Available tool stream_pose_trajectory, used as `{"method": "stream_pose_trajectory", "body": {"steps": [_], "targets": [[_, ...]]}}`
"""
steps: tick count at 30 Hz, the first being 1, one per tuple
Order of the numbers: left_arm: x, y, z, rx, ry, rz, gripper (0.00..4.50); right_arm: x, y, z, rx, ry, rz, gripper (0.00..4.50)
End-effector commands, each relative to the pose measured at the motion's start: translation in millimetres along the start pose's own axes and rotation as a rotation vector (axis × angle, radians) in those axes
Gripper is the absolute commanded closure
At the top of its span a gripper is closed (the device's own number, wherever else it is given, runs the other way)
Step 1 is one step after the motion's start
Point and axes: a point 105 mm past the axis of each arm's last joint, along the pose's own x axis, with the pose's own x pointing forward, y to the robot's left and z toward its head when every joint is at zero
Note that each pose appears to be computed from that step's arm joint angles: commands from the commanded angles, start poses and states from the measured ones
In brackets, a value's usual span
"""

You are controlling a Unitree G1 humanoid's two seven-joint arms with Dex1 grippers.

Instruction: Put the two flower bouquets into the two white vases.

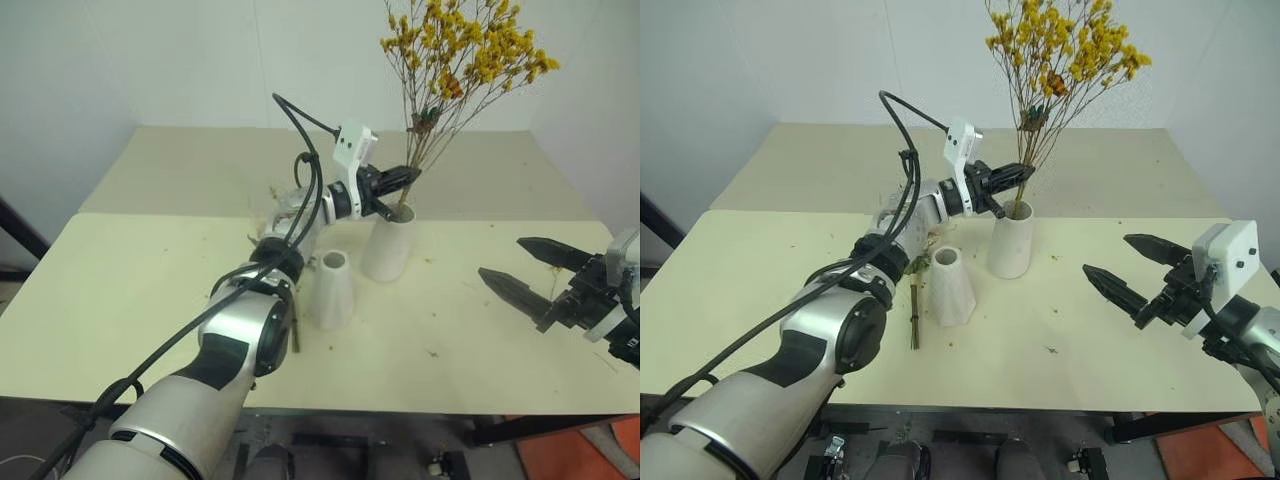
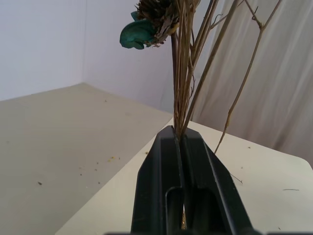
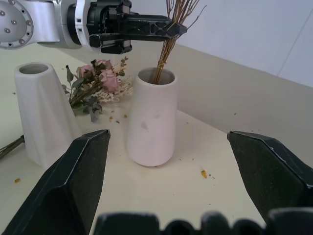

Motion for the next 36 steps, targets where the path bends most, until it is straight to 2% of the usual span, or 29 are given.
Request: {"method": "stream_pose_trajectory", "body": {"steps": [1,15,18,30,31,36], "targets": [[3,-3,5,0.040,-0.018,-0.009,4.49,-4,0,15,-0.043,-0.047,-0.011,0.00],[-2,-3,-10,0.033,0.016,-0.008,4.49,-3,-1,15,-0.042,-0.051,-0.011,0.00],[-2,-2,-9,0.033,0.014,-0.007,3.84,-2,-1,15,-0.042,-0.051,-0.010,0.00],[-16,4,6,0.080,0.013,-0.038,0.15,1,-2,15,-0.043,-0.055,-0.002,0.00],[-21,5,8,0.087,0.013,-0.045,0.01,1,-2,15,-0.043,-0.056,-0.001,0.00],[-52,14,19,0.134,0.045,-0.066,0.01,2,-2,15,-0.044,-0.056,0.006,0.00]]}}
